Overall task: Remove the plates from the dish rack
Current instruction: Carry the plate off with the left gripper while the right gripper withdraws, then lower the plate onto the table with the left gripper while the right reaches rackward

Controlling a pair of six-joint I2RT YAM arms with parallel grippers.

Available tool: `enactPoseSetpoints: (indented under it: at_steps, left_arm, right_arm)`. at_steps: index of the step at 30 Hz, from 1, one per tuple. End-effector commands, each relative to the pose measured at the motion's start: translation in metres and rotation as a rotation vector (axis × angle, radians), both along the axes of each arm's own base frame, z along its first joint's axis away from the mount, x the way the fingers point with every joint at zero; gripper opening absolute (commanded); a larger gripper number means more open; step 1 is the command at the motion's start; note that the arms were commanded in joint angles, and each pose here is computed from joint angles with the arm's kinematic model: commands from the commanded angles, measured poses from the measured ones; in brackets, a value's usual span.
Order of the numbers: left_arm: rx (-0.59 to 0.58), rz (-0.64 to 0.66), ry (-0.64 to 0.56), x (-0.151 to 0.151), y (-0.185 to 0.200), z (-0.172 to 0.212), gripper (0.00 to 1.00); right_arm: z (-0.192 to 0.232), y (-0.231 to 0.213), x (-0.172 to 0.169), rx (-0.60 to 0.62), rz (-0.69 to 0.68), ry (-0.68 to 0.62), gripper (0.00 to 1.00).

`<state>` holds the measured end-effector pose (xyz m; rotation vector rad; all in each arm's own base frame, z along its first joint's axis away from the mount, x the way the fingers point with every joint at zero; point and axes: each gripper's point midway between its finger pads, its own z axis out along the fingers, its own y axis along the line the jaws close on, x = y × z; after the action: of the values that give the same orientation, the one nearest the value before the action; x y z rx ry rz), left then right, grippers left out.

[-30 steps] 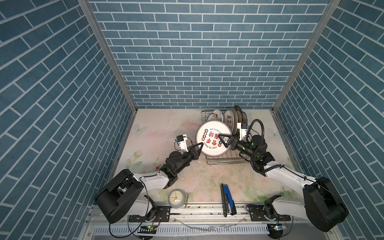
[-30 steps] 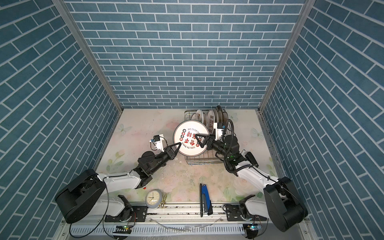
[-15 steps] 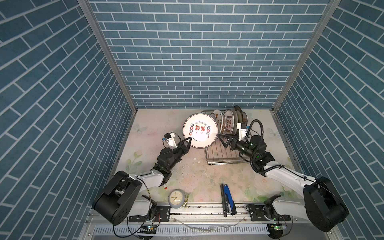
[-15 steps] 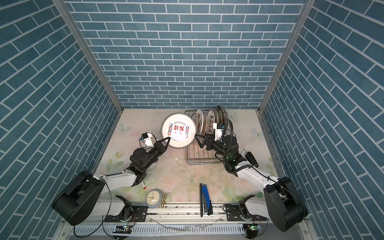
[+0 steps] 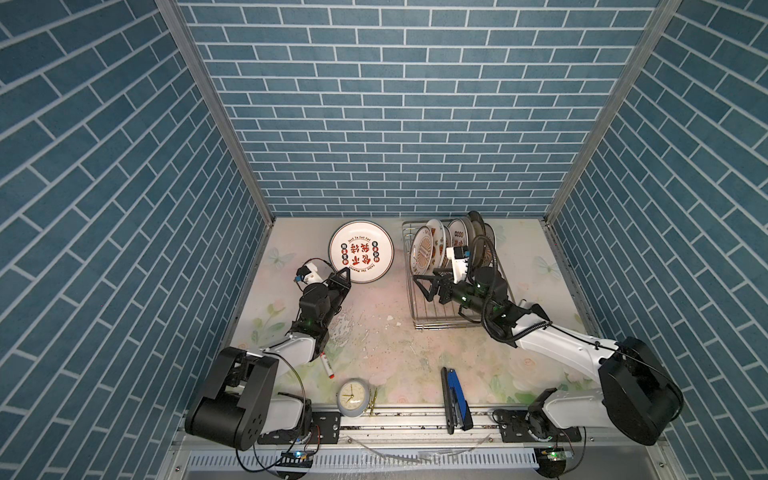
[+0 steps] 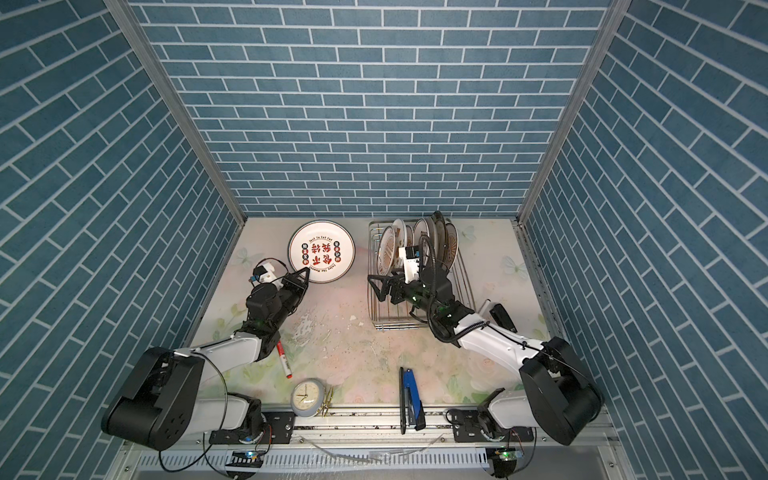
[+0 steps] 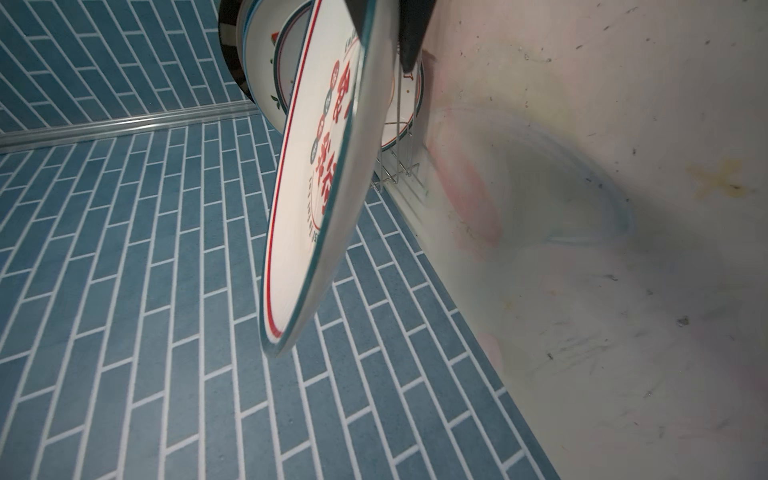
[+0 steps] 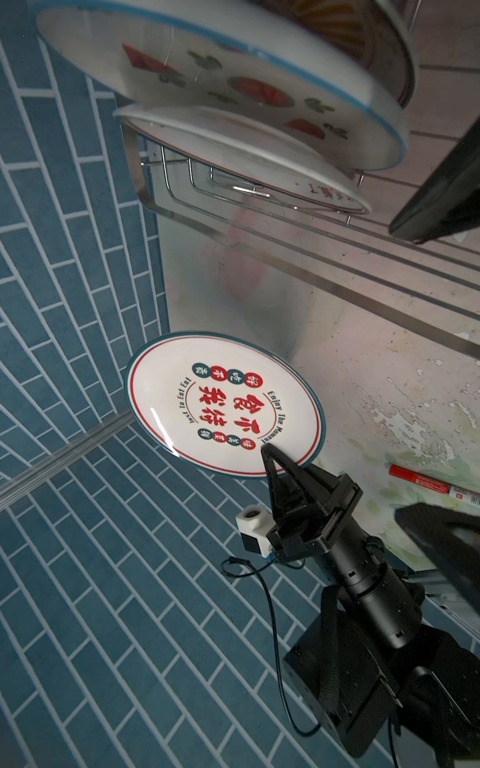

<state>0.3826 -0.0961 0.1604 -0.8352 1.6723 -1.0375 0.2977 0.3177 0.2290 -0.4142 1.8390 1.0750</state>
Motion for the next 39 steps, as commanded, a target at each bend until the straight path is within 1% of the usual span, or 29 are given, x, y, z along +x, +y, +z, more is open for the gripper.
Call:
enactPoseSetpoints:
  at_steps: [1, 5, 7, 10, 12, 15, 18, 20, 23, 27, 32, 37, 38, 39]
  left_arm:
    - [-0.044, 0.069, -0.015, 0.020, 0.022, 0.009, 0.00]
    - [-0.076, 0.139, 0.040, 0.028, 0.041, -0.012, 0.00]
    - [-0.073, 0.182, 0.105, 0.029, 0.050, -0.027, 0.00]
    - [-0.061, 0.218, 0.185, 0.030, 0.059, -0.041, 0.00]
    - [-0.067, 0.243, 0.214, 0.031, 0.067, -0.048, 0.00]
    - [-0.085, 0.313, 0.239, 0.030, 0.087, -0.059, 0.00]
    - [-0.120, 0.353, 0.274, 0.029, 0.101, -0.073, 0.00]
    - [-0.167, 0.369, 0.323, 0.028, 0.107, -0.087, 0.00]
    - [-0.179, 0.400, 0.361, 0.028, 0.116, -0.101, 0.00]
    - [-0.153, 0.466, 0.406, 0.021, 0.127, -0.112, 0.00]
    - [-0.176, 0.492, 0.457, 0.022, 0.133, -0.128, 0.00]
    - [-0.188, 0.555, 0.477, 0.020, 0.144, -0.145, 0.00]
    - [-0.195, 0.559, 0.471, 0.021, 0.145, -0.145, 0.01]
    - [-0.198, 0.571, 0.472, 0.020, 0.146, -0.148, 0.04]
  right_arm:
    - [0.002, 0.013, 0.002, -0.096, 0.000, -0.079, 0.99]
    - [-0.008, 0.031, 0.000, -0.178, 0.019, -0.094, 0.99]
    - [-0.010, 0.042, -0.002, -0.206, 0.035, -0.109, 0.99]
    - [-0.012, 0.060, -0.004, -0.229, 0.065, -0.115, 0.99]
    - [-0.015, 0.071, -0.004, -0.241, 0.081, -0.110, 0.99]
    - [-0.022, 0.087, -0.005, -0.261, 0.106, -0.099, 0.99]
    - [-0.030, 0.104, -0.004, -0.281, 0.130, -0.085, 0.99]
    - [-0.035, 0.114, -0.004, -0.293, 0.147, -0.074, 0.99]
    - [-0.041, 0.126, -0.004, -0.306, 0.160, -0.066, 0.99]
    - [-0.047, 0.134, -0.005, -0.320, 0.175, -0.062, 0.99]
    - [-0.053, 0.134, -0.002, -0.338, 0.164, -0.063, 0.99]
    - [-0.056, 0.134, -0.003, -0.337, 0.170, -0.060, 0.99]
    - [-0.056, 0.134, -0.003, -0.338, 0.168, -0.060, 0.99]
    - [-0.056, 0.135, -0.003, -0.338, 0.167, -0.062, 0.99]
